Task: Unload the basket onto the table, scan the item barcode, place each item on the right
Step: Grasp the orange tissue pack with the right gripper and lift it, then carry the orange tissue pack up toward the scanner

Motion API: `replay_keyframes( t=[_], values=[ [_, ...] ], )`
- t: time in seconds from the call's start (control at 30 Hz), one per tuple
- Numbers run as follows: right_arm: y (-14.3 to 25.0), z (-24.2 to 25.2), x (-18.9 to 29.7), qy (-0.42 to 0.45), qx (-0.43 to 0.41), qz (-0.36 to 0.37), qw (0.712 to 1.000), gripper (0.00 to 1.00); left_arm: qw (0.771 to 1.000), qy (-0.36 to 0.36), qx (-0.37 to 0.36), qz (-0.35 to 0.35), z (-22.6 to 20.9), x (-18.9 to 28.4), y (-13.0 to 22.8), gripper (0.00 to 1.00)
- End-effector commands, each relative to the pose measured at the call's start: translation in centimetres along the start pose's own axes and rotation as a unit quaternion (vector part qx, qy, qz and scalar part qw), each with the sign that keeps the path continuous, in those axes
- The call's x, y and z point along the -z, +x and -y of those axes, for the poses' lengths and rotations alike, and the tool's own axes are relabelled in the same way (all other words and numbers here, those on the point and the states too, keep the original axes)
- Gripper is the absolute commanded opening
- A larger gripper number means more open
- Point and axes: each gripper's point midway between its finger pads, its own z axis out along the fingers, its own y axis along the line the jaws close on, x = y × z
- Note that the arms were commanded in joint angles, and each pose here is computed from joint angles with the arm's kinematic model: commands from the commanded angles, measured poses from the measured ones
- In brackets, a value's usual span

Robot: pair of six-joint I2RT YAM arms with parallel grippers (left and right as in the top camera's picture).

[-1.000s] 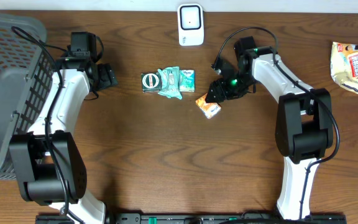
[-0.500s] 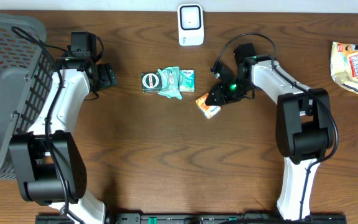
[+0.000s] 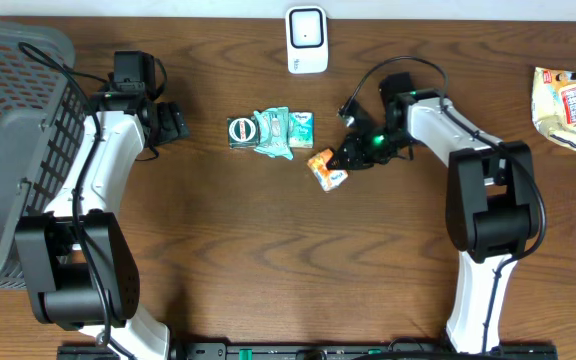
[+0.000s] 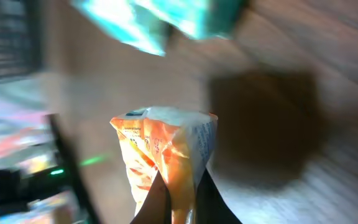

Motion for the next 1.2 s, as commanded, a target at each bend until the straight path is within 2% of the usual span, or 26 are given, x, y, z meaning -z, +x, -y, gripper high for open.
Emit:
replay_keyframes(
  t=[0.0, 0.4, 0.7, 1.17],
  values=[
    [-1.2, -2.5, 2.2, -0.117, 0.023, 0.049, 0.992, 0.01, 1.0, -0.003, -0.007, -0.002, -0.1, -0.1, 0.2, 0.98],
    [-2.5, -4.3, 4.5, -0.201, 0.03, 0.095, 0.974, 0.01, 1.0, -0.004, -0.007, -0.002, -0.1, -0.1, 0.2, 0.97],
    [-3.4, -7.0, 6.3, -0.288, 0.058, 0.127, 0.947, 0.01, 1.0, -0.004, -0.007, -0.002, -0.1, -0.1, 0.2, 0.98],
    [-4.6, -7.4, 6.8, -0.308, 0.046, 0.126, 0.942, 0.01, 1.0, -0.004, -0.007, -0.002, -0.1, -0.1, 0.2, 0.98]
  ],
)
